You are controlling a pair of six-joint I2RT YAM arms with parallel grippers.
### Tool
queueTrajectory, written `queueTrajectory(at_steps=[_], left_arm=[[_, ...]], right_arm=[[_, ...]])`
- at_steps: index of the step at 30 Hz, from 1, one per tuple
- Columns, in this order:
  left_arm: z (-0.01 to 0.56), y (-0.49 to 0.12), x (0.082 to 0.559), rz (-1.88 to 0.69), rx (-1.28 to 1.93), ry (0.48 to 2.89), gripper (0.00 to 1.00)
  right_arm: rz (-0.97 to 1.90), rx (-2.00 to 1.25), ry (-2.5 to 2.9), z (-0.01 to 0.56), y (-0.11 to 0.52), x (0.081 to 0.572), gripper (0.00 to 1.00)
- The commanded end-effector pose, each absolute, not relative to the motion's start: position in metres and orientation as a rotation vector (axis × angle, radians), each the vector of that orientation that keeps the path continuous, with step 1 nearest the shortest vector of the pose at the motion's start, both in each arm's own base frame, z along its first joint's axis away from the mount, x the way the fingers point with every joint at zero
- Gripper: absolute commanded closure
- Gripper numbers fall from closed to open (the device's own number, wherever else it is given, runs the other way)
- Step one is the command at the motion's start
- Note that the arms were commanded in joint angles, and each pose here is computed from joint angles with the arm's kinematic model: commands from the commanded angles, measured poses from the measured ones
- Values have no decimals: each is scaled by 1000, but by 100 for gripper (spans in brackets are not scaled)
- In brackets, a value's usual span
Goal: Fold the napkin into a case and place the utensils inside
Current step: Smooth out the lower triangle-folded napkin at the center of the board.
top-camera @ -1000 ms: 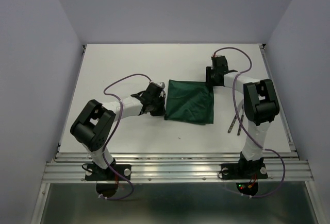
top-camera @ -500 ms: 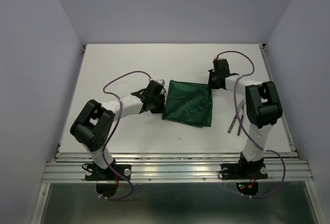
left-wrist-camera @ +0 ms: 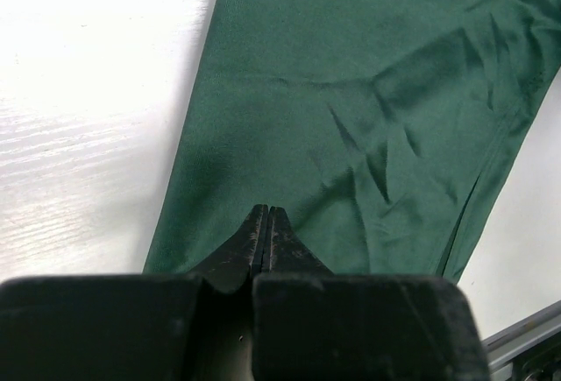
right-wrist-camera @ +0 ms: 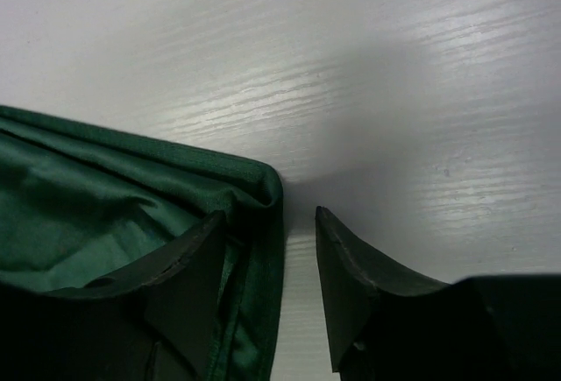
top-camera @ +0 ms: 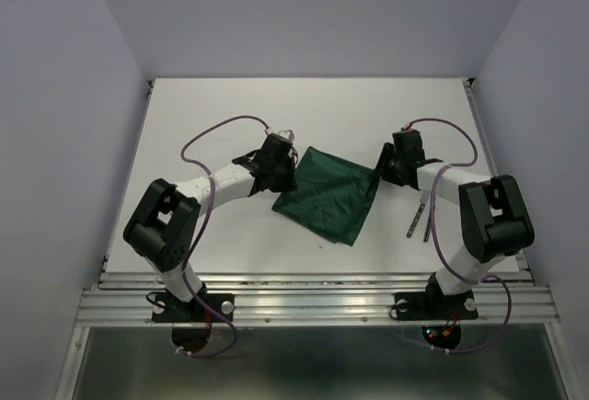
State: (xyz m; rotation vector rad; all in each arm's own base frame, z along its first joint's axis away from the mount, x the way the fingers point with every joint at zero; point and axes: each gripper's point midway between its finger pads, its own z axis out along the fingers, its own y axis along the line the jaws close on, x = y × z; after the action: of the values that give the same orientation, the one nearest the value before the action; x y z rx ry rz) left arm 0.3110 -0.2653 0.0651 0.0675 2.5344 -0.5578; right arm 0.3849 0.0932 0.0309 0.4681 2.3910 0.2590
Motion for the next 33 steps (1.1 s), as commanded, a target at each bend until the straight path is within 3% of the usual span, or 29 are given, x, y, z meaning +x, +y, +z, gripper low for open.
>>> queueTrajectory(at_steps=[1,3,6,13,19,22,26,33], left_arm=[[94,-263,321,-558,71,2464,100],[93,-261,320,-550,67,2465,100],[93,-260,319,-547,64,2468,100],[95,-259,319,-546,61,2466,100],[91,-262,318,-557,72,2481,100],[90,-263,317,-564,76,2487,100],[88,-263,316,-569,76,2488,100],[86,-264,315,-577,73,2492,100]], right_arm=[[222,316,2385,51,91,386,46],[219,219,2420,55,95,390,39],[200,147,2403,64,94,399,39],[249,-42,2402,76,106,402,48],[228,-246,2475,62,114,395,26],[177,-319,2500,54,109,400,23],[217,-403,2476,50,117,407,24],[354,-489,2443,54,137,404,33]])
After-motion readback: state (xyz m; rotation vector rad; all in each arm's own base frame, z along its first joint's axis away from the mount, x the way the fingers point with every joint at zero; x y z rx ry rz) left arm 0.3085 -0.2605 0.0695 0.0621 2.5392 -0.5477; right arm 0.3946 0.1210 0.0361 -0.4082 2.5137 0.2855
